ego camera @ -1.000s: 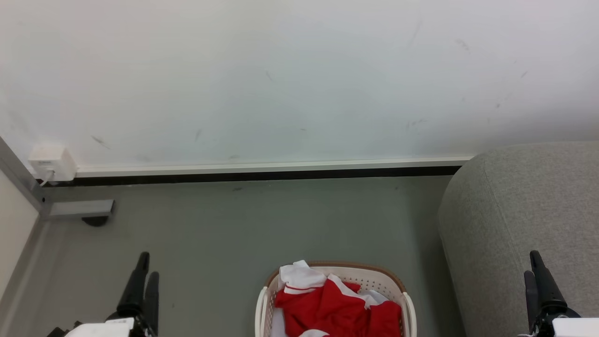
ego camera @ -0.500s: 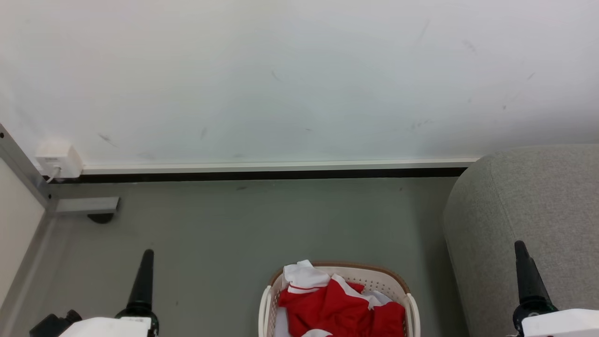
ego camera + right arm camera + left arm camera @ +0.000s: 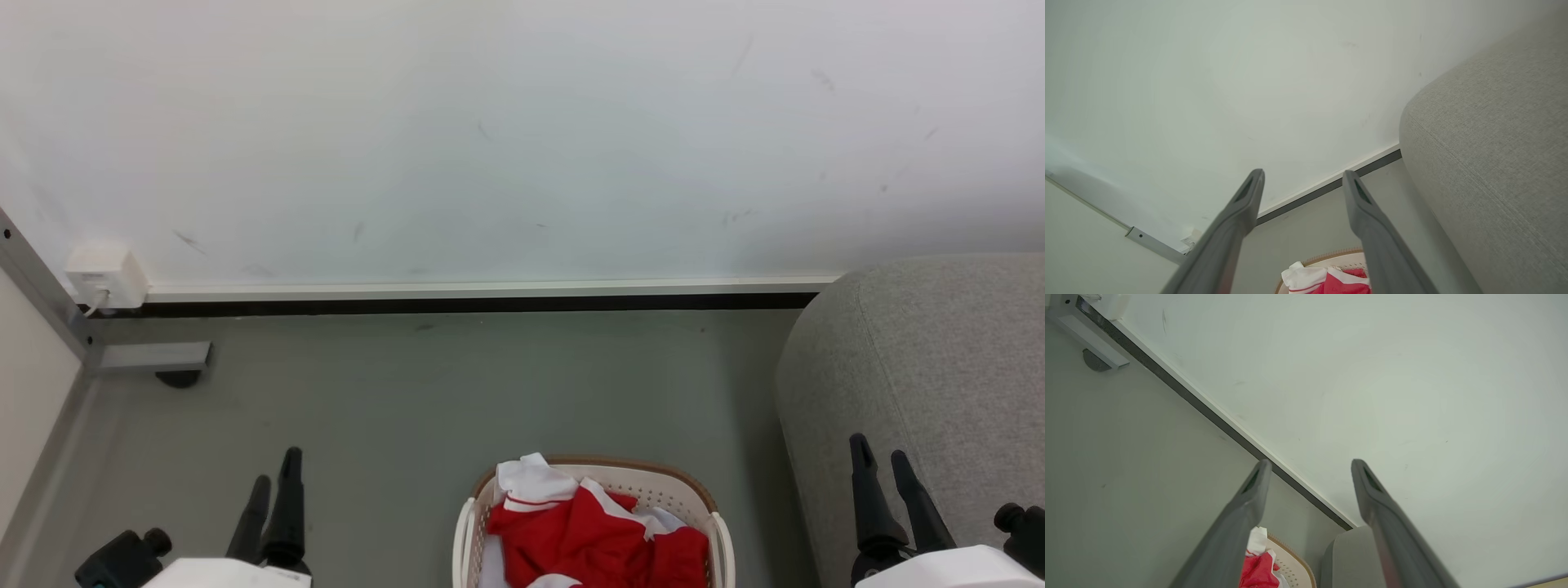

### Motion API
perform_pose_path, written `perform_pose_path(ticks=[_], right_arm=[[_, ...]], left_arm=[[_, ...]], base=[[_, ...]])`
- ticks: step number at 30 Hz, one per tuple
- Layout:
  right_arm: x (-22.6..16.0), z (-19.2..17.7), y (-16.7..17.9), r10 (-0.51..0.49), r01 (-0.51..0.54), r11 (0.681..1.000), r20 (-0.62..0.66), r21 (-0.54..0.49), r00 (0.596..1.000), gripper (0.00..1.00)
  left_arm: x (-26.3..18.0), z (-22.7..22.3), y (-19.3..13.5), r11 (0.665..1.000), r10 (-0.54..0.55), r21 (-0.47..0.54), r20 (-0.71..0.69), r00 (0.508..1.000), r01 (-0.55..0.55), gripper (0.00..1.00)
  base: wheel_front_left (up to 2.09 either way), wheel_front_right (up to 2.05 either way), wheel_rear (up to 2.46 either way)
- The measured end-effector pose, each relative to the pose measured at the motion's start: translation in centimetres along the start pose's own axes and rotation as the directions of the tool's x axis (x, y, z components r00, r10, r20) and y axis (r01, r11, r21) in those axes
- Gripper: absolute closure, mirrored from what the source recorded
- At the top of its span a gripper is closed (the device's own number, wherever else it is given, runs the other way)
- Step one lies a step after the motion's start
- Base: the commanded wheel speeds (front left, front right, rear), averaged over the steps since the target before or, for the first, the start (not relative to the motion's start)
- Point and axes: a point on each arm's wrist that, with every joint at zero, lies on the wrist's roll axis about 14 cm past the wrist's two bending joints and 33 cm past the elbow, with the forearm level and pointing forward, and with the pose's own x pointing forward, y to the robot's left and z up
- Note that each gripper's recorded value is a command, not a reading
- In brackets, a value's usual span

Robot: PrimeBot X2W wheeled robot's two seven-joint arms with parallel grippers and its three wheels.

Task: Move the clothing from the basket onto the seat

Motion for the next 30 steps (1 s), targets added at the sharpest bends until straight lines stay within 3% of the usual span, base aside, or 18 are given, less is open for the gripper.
perform_pose_path(ticks=[12,30], right_arm=[[0.02,-0.47,0.52,0.024,-0.025,0.982,-0.004,-0.187,1.0,0.0],[-0.38,-0.96,0.17,0.033,-0.034,0.918,-0.011,-0.396,0.999,0.0]], left_arm=[[-0.22,0.11,-0.62,0.982,-0.026,0.19,0.007,1.0,0.024,0.0],[-0.88,-0.12,-0.76,0.899,-0.051,0.435,0.007,0.999,0.043,0.0]], base=[[0.0,0.0,0.0],[0.0,0.0,0.0]])
